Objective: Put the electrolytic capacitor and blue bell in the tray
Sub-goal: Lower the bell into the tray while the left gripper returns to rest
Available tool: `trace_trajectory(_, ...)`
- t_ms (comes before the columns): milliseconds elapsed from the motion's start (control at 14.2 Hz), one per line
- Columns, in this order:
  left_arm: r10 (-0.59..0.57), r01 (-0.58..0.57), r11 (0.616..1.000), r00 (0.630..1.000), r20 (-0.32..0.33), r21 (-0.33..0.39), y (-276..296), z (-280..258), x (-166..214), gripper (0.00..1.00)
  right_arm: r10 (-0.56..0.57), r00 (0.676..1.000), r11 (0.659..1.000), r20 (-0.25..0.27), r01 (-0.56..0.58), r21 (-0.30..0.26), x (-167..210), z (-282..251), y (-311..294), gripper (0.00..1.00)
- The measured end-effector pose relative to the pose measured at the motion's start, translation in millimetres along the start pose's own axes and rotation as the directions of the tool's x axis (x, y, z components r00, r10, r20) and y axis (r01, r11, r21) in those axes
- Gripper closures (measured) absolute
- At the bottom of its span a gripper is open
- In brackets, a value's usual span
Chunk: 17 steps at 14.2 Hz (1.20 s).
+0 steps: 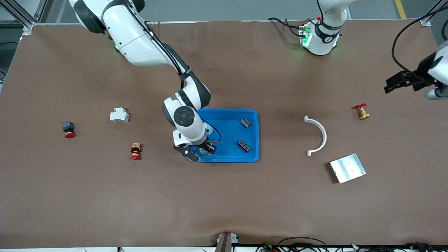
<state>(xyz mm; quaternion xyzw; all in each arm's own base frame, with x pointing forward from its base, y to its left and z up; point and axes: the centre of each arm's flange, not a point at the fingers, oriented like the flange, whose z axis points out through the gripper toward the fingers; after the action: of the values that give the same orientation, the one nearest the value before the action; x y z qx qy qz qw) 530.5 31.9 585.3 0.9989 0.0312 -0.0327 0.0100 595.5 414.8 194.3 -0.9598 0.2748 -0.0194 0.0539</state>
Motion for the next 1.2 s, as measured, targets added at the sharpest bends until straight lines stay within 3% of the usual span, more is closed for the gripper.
trace_trajectory(211, 0.004, -0.003, 1.0, 0.999, 0.035, -0.023, -5.6, -8.3, 17.6, 0.0, -0.01, 1.0, 1.0, -0.014, 0.01, -0.005, 0.1, -0.5, -0.4, 0.01)
trace_trajectory(564, -0.072, 0.073, 0.997, 0.996, 0.057, -0.024, 2.1, -2.4, 23.0, 0.0, -0.009, 1.0, 1.0, -0.027, 0.008, -0.004, 8.4, -13.0, -6.0, 0.0)
trace_trajectory(916, -0.077, 0.079, 0.997, 0.994, 0.072, -0.027, 0.4, 12.3, 33.1, 0.0, -0.019, 0.999, 0.998, -0.041, 0.017, -0.054, 20.4, -30.4, -8.7, 0.0)
trace_trajectory(1198, -0.074, 0.075, 0.997, 0.996, 0.054, -0.014, -0.1, 10.7, 36.8, 0.0, -0.107, 0.993, 0.987, -0.05, 0.1, -0.123, 50.5, -69.8, 2.2, 0.0)
